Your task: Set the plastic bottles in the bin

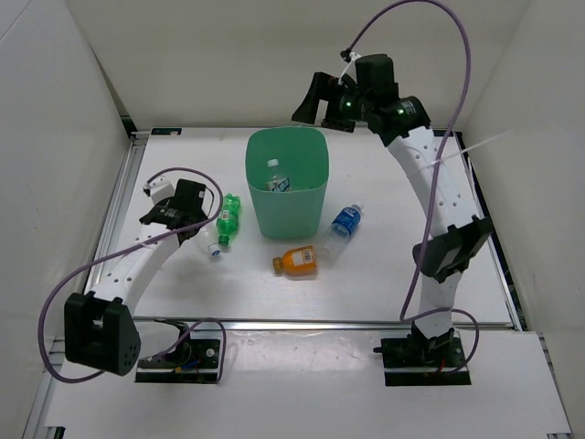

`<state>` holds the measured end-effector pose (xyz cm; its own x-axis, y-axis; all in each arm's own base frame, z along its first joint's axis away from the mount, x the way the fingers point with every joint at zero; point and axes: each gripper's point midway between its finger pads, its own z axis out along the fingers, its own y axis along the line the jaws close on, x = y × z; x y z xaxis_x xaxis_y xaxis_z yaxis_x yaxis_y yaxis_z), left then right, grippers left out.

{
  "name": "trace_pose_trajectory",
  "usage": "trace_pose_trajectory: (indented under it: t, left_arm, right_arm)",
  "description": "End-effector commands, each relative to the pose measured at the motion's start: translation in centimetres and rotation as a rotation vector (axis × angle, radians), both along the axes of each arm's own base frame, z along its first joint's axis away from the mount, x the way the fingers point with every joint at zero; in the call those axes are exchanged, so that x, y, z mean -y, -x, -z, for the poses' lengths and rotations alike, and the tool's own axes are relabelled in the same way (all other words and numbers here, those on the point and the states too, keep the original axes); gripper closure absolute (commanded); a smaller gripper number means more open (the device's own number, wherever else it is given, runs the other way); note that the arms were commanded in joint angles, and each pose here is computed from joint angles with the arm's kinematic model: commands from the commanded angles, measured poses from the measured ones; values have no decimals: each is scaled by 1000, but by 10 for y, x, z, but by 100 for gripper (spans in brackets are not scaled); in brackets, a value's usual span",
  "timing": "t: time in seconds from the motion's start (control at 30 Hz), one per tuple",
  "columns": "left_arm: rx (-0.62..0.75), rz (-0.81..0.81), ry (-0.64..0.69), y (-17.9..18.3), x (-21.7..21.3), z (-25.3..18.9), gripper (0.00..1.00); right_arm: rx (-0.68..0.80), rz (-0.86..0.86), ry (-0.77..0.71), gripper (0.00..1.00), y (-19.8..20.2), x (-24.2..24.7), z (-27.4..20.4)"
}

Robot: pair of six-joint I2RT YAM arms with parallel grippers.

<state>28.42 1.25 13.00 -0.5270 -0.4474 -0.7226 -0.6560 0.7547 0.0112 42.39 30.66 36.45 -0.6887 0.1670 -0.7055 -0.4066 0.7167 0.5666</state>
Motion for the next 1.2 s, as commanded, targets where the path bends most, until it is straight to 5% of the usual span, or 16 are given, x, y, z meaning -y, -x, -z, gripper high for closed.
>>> trace_pose_trajectory:
  t: [0.0,0.83,0.93,1.0,1.17]
  left_arm:
    - [71,-14,-17,-23,2,-23,0]
    - [-134,63,185,-127,39,77,0]
    - [-164,101,230,-129,50,88,12]
    - [-177,96,200,-126,45,92,45]
    - [-107,-11,112,-118,1,64,59]
  right_arm:
    - [208,50,-53,0,31,31,-88]
    - [195,151,-37,0,61,116,-98]
    - [212,156,-28,0,63,119,-101]
    - [205,167,-21,0,63,121,-99]
    - [199,187,-9,0,60,123,-95]
